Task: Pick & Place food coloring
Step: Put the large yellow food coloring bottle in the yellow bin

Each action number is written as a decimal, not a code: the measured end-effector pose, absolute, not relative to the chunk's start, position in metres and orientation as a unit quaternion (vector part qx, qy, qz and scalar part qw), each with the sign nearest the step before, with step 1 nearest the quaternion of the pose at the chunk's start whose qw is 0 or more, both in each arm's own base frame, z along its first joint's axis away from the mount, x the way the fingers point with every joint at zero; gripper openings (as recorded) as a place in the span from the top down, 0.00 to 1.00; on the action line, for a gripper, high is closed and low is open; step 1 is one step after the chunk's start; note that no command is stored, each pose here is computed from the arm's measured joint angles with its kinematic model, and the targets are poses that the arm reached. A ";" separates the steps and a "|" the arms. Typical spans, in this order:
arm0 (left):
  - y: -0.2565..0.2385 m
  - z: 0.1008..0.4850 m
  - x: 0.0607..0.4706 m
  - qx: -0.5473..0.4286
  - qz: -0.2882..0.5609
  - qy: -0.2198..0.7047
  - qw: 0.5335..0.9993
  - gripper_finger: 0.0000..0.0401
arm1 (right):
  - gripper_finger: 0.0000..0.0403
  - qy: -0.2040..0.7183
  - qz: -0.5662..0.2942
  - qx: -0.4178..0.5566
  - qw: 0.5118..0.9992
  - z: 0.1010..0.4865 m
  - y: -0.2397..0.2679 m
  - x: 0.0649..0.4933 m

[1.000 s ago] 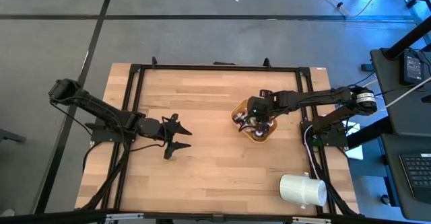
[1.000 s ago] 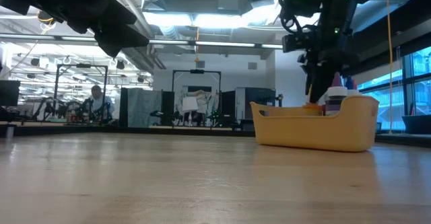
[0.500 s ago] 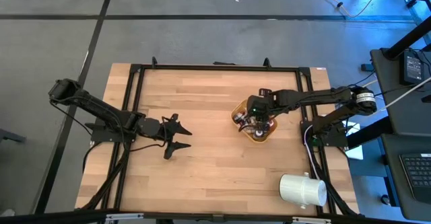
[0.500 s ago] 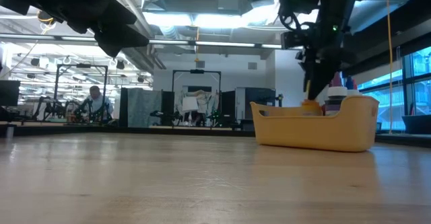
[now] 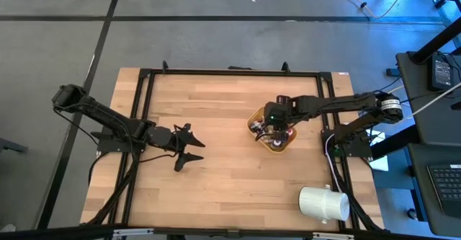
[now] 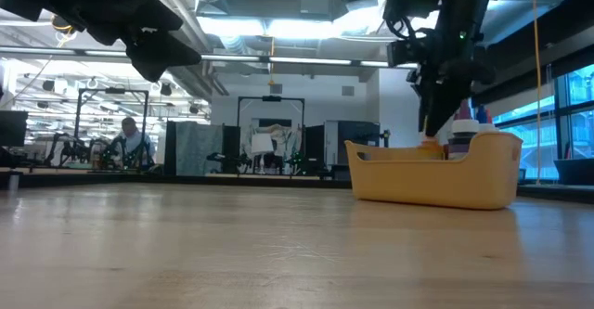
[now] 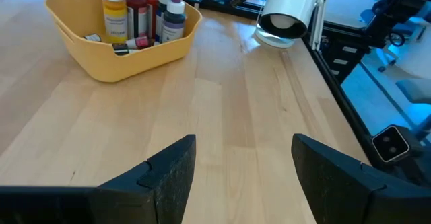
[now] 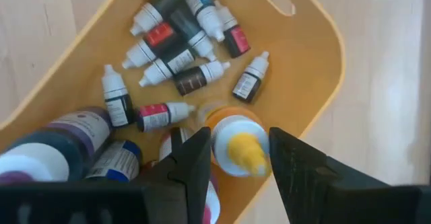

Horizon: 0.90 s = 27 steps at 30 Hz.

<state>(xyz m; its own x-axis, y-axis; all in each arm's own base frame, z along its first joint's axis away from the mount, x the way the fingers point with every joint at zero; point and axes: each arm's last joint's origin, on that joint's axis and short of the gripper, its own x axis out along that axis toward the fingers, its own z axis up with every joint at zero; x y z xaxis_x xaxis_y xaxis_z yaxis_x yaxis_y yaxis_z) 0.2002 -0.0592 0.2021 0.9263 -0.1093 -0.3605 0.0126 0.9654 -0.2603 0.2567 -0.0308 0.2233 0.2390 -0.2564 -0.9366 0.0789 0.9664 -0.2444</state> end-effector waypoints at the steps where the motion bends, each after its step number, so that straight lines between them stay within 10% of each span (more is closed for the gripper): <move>1: -0.059 0.202 0.200 -0.128 -0.031 0.189 0.973 0.40 | 0.63 0.607 -0.110 -0.069 0.784 0.222 -0.031 0.256; 27: -0.059 0.202 0.200 -0.128 -0.031 0.189 0.973 0.40 | 0.59 0.616 -0.119 -0.056 0.777 0.218 -0.030 0.253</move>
